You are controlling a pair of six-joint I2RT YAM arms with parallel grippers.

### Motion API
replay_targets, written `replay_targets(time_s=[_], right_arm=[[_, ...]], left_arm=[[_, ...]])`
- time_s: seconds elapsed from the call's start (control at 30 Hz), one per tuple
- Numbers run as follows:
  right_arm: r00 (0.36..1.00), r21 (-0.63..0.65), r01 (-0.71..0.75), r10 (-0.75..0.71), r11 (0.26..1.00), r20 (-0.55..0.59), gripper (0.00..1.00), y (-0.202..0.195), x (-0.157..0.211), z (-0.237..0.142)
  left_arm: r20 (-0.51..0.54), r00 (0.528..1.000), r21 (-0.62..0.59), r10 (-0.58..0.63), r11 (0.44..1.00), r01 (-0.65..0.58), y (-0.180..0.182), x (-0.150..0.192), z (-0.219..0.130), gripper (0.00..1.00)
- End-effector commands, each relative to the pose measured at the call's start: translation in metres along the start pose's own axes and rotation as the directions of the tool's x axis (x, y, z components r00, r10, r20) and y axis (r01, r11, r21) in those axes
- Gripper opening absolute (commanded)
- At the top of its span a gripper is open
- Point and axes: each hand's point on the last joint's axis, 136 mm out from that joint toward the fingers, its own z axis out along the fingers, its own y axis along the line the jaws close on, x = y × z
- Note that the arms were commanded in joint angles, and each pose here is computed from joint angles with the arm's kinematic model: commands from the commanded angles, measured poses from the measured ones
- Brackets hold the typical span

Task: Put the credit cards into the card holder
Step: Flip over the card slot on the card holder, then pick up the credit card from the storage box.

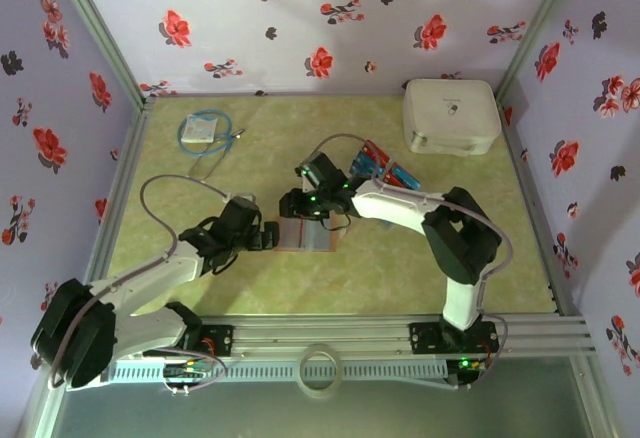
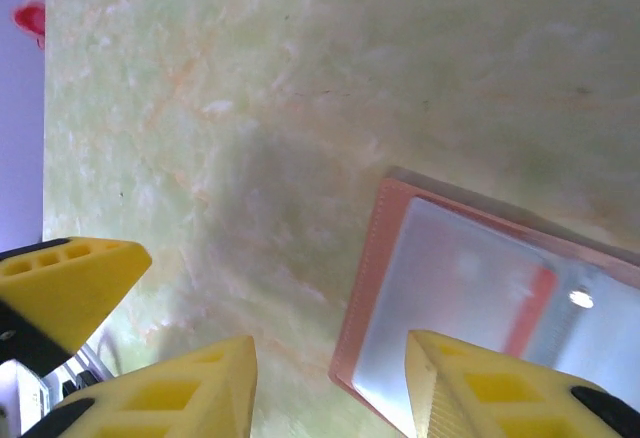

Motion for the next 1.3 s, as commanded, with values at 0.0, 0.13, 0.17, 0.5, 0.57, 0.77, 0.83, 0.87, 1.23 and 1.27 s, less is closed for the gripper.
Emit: replay_targets(time_s=[0.0, 0.13, 0.17, 0.5, 0.57, 0.77, 0.83, 0.87, 1.23, 1.27], right_arm=[[1.0, 0.089, -0.007, 0.005, 0.996, 0.019, 0.43, -0.031, 0.003, -0.022], [0.998, 0.204, 0.044, -0.052, 0.978, 0.033, 0.43, -0.057, 0.004, -0.055], [0.997, 0.247, 0.062, -0.072, 0.967, 0.029, 0.43, -0.065, 0.004, -0.065], [0.968, 0.609, 0.243, -0.226, 0.755, -0.107, 0.43, -0.142, 0.005, -0.138], [0.962, 0.656, 0.265, -0.24, 0.707, -0.13, 0.42, -0.154, 0.003, -0.145], [0.95, 0.72, 0.305, -0.252, 0.623, -0.184, 0.41, -0.178, -0.001, -0.151], [0.949, 0.729, 0.309, -0.245, 0.611, -0.197, 0.41, -0.185, -0.001, -0.149], [0.949, 0.731, 0.31, -0.243, 0.608, -0.2, 0.41, -0.187, -0.002, -0.148], [0.951, 0.728, 0.308, -0.21, 0.612, -0.226, 0.38, -0.206, -0.008, -0.128], [0.951, 0.724, 0.309, -0.208, 0.617, -0.229, 0.37, -0.207, -0.008, -0.126]], left_arm=[[0.007, 1.0, 0.015, 0.026, 1.0, -0.026, -0.007, -0.01, 0.006, 1.0], [-0.008, 0.999, 0.011, 0.039, 0.999, -0.039, -0.011, -0.01, 0.013, 1.0], [-0.011, 0.999, 0.013, 0.041, 0.999, -0.041, -0.012, -0.01, 0.014, 1.0], [-0.031, 0.999, 0.01, 0.044, 0.999, -0.043, -0.016, -0.01, 0.024, 1.0], [-0.034, 0.998, 0.008, 0.043, 0.999, -0.043, -0.016, -0.01, 0.025, 1.0], [-0.046, 0.998, 0.002, 0.04, 0.999, -0.04, -0.015, -0.007, 0.028, 1.0], [-0.047, 0.998, 0.001, 0.036, 0.999, -0.036, -0.015, -0.007, 0.028, 1.0], [-0.048, 0.998, 0.0, 0.036, 0.999, -0.036, -0.015, -0.006, 0.028, 1.0], [-0.056, 0.998, -0.004, 0.04, 0.999, -0.04, -0.015, -0.006, 0.029, 1.0], [-0.059, 0.997, -0.006, 0.041, 0.999, -0.042, -0.014, -0.005, 0.03, 1.0]])
